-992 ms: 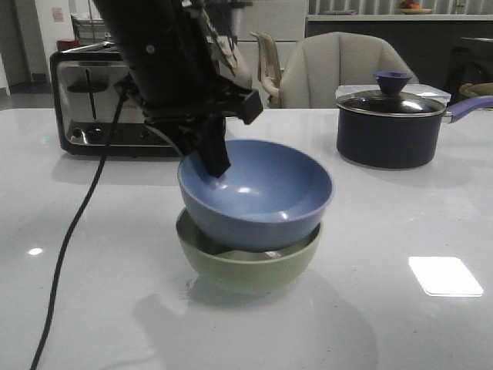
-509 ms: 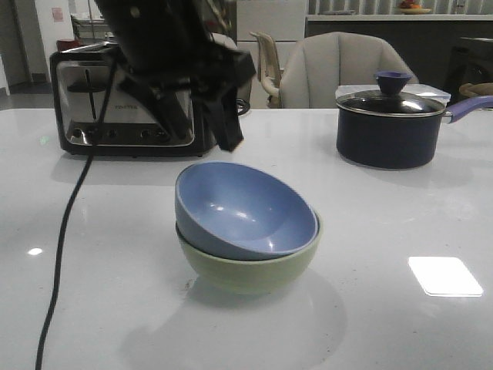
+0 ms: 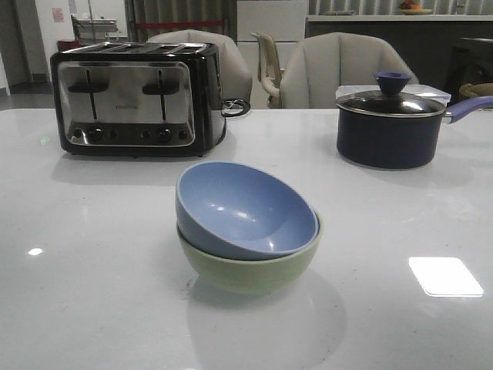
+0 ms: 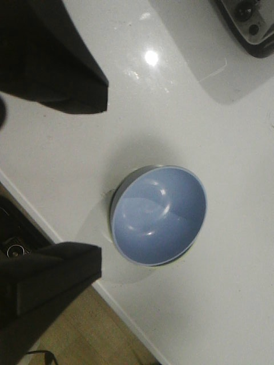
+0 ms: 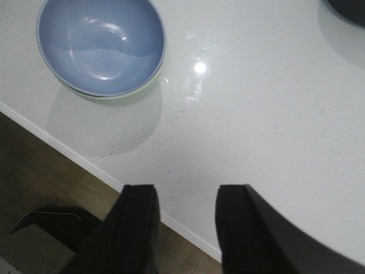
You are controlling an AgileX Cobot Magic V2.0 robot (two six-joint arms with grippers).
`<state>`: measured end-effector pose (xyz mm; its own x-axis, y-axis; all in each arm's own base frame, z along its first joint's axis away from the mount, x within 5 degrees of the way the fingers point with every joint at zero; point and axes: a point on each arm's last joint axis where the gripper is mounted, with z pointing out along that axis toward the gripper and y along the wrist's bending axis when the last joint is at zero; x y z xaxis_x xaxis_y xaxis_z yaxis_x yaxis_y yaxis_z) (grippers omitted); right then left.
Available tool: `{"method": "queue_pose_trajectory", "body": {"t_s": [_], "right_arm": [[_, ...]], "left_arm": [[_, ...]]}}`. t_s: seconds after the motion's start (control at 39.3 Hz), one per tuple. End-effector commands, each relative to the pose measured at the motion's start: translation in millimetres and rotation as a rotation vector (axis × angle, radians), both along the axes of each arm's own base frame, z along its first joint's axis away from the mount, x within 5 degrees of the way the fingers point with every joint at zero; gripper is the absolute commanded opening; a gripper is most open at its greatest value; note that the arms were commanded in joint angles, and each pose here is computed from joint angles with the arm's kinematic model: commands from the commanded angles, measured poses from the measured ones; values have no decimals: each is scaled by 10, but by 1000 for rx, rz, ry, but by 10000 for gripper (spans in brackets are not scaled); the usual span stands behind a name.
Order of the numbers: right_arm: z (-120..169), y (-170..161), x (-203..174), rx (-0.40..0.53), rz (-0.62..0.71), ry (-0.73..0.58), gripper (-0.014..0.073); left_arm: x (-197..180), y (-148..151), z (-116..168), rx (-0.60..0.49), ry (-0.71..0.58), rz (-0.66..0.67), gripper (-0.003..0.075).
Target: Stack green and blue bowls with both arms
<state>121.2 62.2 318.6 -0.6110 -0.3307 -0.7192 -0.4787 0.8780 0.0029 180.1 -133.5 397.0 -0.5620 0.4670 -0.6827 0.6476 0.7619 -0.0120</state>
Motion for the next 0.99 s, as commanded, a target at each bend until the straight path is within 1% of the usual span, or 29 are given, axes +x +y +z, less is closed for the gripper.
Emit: {"method": "queue_pose_trajectory", "body": {"t_s": [0.0,0.15,0.28,0.41,0.53,0.71,0.76,0.81,0.89,0.92,0.97], "right_arm": [[129,6,31,32,-3,-85,379],[129,6,31,32,-3,-85,379],[129,6,31,32,-3,-85,379],[129,6,31,32,-3,-85,379],[129,6,31,32,-3,-85,379],[126,5,29,30,-3,-81,366],[125,5,29,30,-3,-80,332],[125,5,28,29,-3,-79,279],[125,5,28,29,-3,-79,187],[125,5,28,29,-3,-79,171],[125,5,28,29,-3,-79,112]], "left_arm": [[-278,185,149,-76,-99,2,530],[-655,487,58,-83,-162,21,530],[-945,760,-30,-118,-216,101,530],[-1164,966,-180,-142,-256,157,530],[-1335,1086,-335,-179,-271,173,530],[-1409,1136,-505,-178,-267,171,524],[-1402,1131,-534,-171,-260,171,501],[-1396,1127,-561,-165,-253,171,455],[-1391,1123,-578,-162,-249,171,363],[-1391,1123,-578,-162,-249,171,336],[-1390,1123,-577,-164,-251,171,274]]}}
